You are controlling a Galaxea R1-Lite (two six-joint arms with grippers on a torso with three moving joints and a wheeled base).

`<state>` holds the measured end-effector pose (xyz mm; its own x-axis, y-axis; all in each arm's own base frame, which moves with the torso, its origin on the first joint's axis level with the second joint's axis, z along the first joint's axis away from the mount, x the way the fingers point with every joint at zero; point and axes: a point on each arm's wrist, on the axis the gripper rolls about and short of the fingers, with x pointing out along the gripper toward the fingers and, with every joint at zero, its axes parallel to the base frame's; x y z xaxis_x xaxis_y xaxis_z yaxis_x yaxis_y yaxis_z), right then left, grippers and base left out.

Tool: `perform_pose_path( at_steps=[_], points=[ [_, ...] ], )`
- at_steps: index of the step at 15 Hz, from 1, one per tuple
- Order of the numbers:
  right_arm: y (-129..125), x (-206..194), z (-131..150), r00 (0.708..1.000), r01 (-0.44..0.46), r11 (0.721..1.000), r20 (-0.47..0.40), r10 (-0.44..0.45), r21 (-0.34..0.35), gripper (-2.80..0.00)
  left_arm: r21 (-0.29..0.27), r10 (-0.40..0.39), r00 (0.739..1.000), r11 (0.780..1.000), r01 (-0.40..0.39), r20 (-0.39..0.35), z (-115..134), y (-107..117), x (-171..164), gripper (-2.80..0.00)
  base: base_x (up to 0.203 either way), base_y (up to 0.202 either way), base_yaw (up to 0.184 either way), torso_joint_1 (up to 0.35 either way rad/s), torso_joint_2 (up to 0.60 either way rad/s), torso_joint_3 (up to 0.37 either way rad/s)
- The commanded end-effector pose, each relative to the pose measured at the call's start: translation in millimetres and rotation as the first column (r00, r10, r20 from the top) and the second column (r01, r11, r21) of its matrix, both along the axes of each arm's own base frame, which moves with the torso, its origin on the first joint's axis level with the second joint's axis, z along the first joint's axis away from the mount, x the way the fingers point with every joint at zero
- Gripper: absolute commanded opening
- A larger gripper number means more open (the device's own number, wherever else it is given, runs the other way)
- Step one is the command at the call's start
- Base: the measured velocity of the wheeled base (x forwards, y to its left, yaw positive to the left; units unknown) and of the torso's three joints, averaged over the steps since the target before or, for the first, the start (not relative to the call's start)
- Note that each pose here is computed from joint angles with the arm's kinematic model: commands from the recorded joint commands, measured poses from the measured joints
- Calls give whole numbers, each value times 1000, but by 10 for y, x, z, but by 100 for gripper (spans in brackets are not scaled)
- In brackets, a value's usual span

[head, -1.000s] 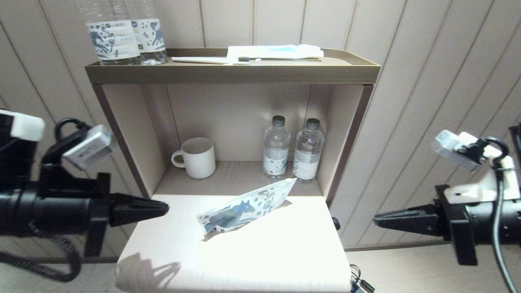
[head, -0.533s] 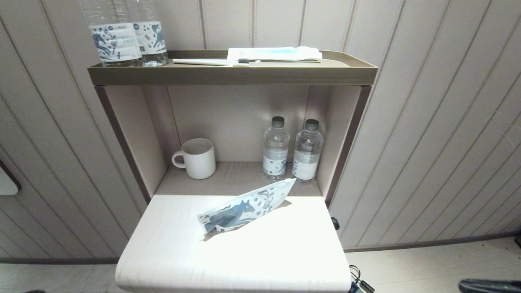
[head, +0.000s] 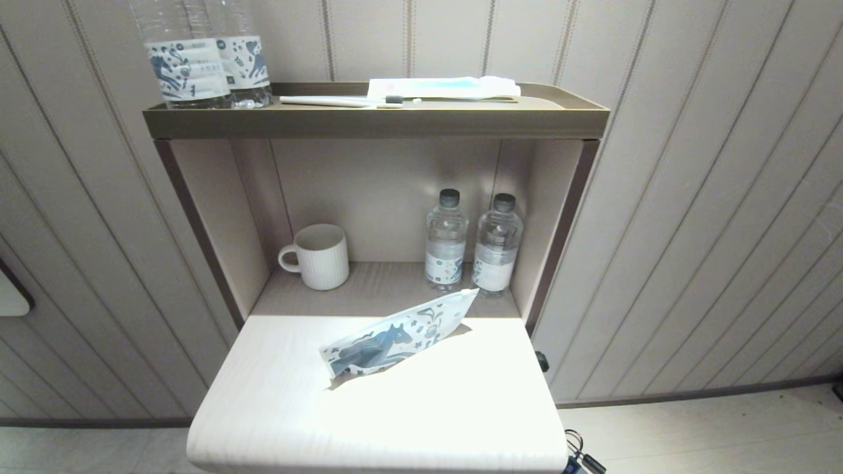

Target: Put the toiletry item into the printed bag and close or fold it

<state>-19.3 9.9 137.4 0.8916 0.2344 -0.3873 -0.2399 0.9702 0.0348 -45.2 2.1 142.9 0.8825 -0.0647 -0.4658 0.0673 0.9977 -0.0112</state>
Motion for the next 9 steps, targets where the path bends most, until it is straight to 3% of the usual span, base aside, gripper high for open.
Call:
perform_pose_path(
  at_steps=[1, 3, 4, 6, 9],
  points=[
    [-2, -15, -209, 999, 37, 999, -9, -37, -13, -280, 19, 55, 996, 998, -57, 77, -144, -22, -129, -280, 0, 0, 0, 0, 0, 0],
    [-24, 77, -357, 996, 86, 996, 41, -84, -35, -280, 63, 93, 989, 993, -101, 116, -403, -13, -159, -280, 0, 0, 0, 0, 0, 0],
    [-39, 134, -379, 986, 120, 992, 121, -114, -46, -280, 95, 100, 986, 989, -113, 136, -542, -9, -110, -280, 0, 0, 0, 0, 0, 0],
    [-55, 197, -438, 963, 157, 986, 230, -139, -59, -280, 118, 110, 977, 984, -133, 185, -588, -4, -49, -280, 0, 0, 0, 0, 0, 0],
    [-39, 188, -456, 977, 92, 995, 199, -82, -40, -280, 110, 94, 979, 987, -115, 179, -610, -9, -42, -280, 0, 0, 0, 0, 0, 0]
  ],
)
